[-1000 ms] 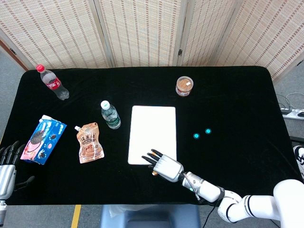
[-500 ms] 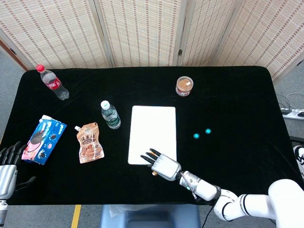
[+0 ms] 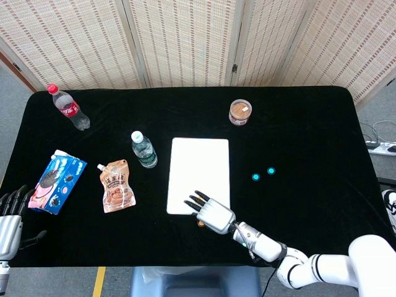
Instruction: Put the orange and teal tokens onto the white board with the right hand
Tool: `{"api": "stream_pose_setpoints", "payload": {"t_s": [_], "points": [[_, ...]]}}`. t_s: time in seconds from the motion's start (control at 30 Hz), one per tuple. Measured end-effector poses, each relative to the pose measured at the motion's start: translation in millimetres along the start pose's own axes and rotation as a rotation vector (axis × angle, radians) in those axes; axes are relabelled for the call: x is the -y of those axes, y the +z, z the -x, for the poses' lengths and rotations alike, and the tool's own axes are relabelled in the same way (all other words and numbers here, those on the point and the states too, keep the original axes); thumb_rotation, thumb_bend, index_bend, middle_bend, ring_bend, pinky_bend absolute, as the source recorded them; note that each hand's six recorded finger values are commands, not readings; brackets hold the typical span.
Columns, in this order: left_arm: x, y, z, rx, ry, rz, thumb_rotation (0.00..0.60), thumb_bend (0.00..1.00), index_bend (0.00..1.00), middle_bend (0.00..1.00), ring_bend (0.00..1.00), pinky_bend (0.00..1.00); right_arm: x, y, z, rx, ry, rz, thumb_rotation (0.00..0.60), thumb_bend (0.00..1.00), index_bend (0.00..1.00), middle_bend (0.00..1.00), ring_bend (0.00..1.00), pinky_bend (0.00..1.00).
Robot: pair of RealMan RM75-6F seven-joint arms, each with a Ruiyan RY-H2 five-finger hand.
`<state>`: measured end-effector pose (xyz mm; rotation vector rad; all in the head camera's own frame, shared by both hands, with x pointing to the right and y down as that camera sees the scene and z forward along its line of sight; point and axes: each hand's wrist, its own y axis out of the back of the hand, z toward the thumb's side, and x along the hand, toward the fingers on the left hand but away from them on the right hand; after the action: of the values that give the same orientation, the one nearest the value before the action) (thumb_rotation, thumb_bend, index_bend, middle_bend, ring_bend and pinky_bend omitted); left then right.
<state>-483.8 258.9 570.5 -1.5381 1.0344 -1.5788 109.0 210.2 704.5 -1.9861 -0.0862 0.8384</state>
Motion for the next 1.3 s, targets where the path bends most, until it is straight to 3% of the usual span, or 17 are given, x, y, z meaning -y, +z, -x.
{"api": "stream_pose_setpoints", "payload": {"t_s": [0.27,0.53,1.03,1.3], "points": [[-1.5,4.5,-1.3,0.013,0.005,0.002,0.6,0.17,0.11,0.03,0.02,0.0,-17.4,-33.1,-5.3,0.097,-0.038,0.028,0.6,0.43,0.51,0.1,0.0,0.0],[-1.8,6.8,-1.7,0.017,0.003,0.002,0.6,0.17,0.11,0.03,0.02,0.0,-8.0,-58.9,1.1,0.188,-0.006,0.03,0.6,0.43,0.51,0.1,0.0,0.0],[-2.1,4.7,-1.6,0.01,-0.002,0.008,0.6,0.17,0.11,0.03,0.02,0.0,-3.8,-56.2,10.8,0.193,0.0,0.031,0.6,0.43,0.48,0.08,0.0,0.0],[-1.7,3.7,-1.2,0.008,-0.005,0.008,0.6,0.17,0.11,0.03,0.02,0.0,-3.8,-53.7,9.3,0.188,0.0,0.028,0.6,0.43,0.32,0.06,0.0,0.0]]}}
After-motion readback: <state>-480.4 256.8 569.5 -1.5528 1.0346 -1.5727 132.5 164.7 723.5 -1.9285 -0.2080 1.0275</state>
